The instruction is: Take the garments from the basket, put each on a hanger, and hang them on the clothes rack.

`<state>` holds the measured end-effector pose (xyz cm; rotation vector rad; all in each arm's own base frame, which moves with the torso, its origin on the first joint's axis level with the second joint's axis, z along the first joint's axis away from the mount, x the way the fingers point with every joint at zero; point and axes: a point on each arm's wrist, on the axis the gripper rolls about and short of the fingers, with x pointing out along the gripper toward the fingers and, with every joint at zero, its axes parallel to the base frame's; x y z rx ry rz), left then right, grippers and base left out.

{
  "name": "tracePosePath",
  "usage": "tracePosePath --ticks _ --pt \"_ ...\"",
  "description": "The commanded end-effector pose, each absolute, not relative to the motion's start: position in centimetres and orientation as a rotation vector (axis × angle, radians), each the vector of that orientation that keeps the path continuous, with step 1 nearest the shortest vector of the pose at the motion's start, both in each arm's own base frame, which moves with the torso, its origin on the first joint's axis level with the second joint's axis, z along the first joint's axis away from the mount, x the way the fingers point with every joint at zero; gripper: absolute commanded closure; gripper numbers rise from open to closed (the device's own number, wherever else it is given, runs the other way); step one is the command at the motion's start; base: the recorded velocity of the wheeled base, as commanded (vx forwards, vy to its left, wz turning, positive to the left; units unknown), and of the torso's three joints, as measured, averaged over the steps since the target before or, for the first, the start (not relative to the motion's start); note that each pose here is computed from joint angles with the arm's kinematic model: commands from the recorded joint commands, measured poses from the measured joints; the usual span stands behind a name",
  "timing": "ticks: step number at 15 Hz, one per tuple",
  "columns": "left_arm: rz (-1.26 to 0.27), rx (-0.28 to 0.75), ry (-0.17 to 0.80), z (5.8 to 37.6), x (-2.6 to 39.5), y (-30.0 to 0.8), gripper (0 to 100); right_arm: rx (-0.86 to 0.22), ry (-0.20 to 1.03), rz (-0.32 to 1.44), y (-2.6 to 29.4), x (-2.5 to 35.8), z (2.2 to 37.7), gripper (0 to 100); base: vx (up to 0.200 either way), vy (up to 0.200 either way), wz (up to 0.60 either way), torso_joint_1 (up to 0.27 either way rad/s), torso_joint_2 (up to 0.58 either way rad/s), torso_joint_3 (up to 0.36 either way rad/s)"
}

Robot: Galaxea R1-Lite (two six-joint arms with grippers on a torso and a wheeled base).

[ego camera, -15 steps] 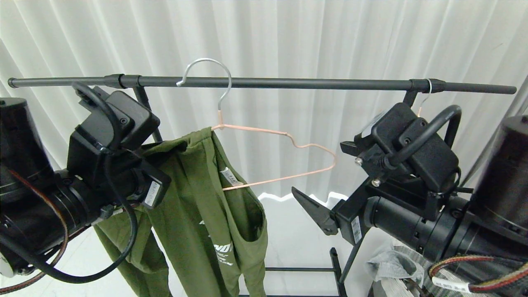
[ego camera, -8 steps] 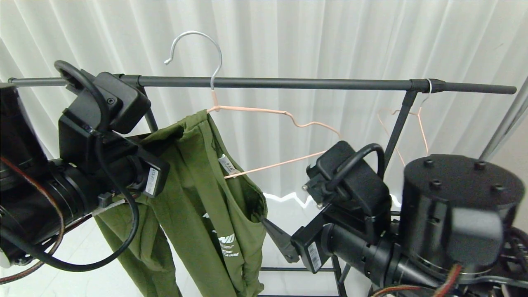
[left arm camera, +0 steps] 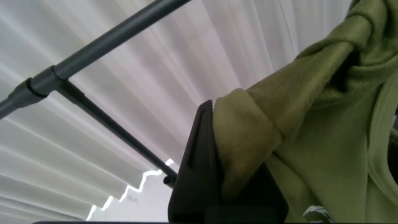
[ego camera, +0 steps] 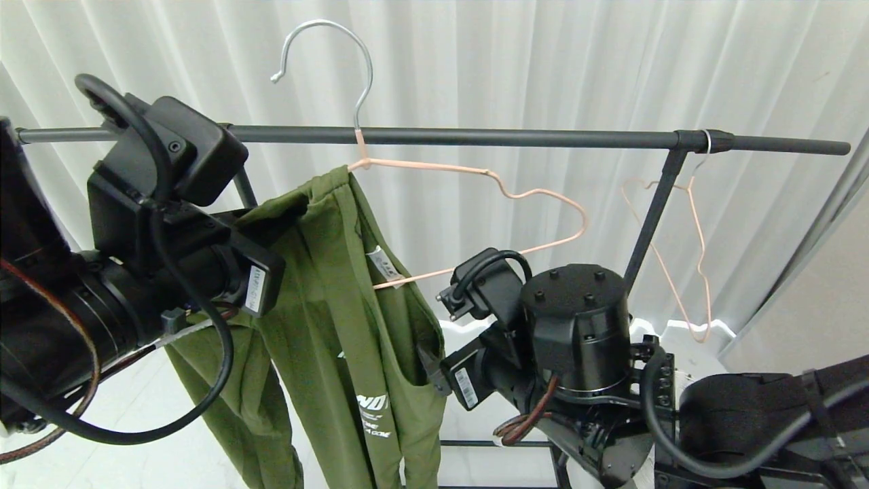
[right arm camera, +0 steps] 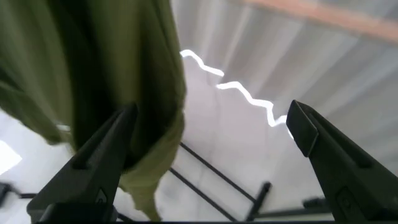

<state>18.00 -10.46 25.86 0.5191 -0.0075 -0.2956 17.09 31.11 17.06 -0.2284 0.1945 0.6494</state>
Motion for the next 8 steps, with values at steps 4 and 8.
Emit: tracePosePath --ticks 4,8 --pt "-0.286 0.519 -0.008 25.9 18.0 -10.3 100 -0.307 0.246 0.479 29.8 18.8 14.6 0 0.0 0.0 0.0 0.0 0.0 0.0" --pt "-0.221 0.532 0.018 25.6 18.5 -9.0 100 -0.297 0.24 0.314 26.0 21.4 15.7 0 0.0 0.0 0.0 0.0 0.0 0.0"
